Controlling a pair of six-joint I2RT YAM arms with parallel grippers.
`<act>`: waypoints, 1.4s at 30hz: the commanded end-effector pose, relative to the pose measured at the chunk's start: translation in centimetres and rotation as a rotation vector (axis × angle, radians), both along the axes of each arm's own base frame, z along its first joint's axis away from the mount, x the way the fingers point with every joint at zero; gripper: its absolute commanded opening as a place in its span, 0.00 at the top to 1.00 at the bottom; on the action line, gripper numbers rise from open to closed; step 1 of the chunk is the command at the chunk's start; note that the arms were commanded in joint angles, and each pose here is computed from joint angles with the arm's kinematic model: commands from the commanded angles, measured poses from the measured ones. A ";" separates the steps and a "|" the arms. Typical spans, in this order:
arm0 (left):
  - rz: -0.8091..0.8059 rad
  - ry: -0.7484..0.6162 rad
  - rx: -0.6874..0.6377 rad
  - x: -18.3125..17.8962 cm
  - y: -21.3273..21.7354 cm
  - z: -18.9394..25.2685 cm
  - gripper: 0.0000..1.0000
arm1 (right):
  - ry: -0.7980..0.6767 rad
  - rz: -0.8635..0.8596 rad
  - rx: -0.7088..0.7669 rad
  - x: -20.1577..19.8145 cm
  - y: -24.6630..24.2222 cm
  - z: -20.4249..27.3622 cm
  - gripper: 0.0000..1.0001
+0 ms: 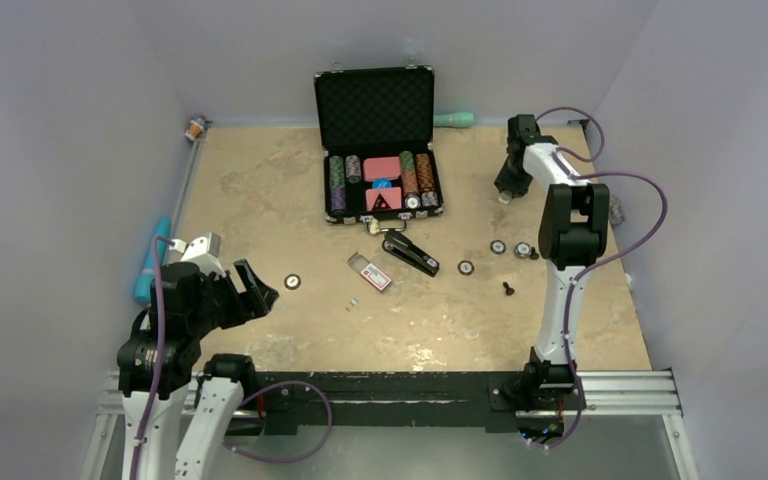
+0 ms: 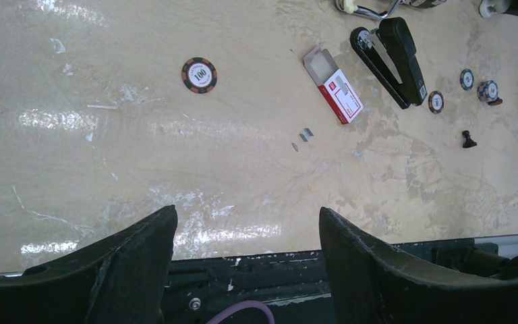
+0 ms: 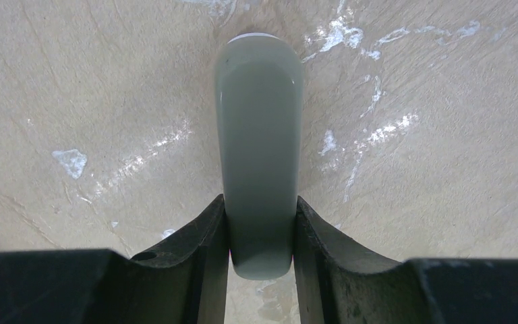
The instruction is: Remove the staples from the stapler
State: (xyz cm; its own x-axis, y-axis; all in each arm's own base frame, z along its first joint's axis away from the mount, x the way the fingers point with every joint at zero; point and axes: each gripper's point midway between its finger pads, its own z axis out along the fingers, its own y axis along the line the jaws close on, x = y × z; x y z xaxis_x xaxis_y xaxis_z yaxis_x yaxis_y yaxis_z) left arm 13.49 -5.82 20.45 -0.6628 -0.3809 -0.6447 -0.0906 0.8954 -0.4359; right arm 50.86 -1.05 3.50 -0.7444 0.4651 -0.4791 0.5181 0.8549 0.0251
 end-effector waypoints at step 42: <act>-0.047 -0.064 -0.004 -0.1 -0.6 0.6 0.22 | -0.468 0.910 0.489 -21.4 24.7 21.9 0.04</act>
State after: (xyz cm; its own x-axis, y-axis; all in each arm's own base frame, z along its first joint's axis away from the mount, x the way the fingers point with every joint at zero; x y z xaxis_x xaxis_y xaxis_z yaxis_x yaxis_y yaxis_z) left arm 13.09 -6.24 20.52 -0.6575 -0.3705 -0.6560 -0.0572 0.8927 -0.4469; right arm 31.36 22.39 23.50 -0.7299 0.0307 -0.6829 -0.3788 0.8135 0.4414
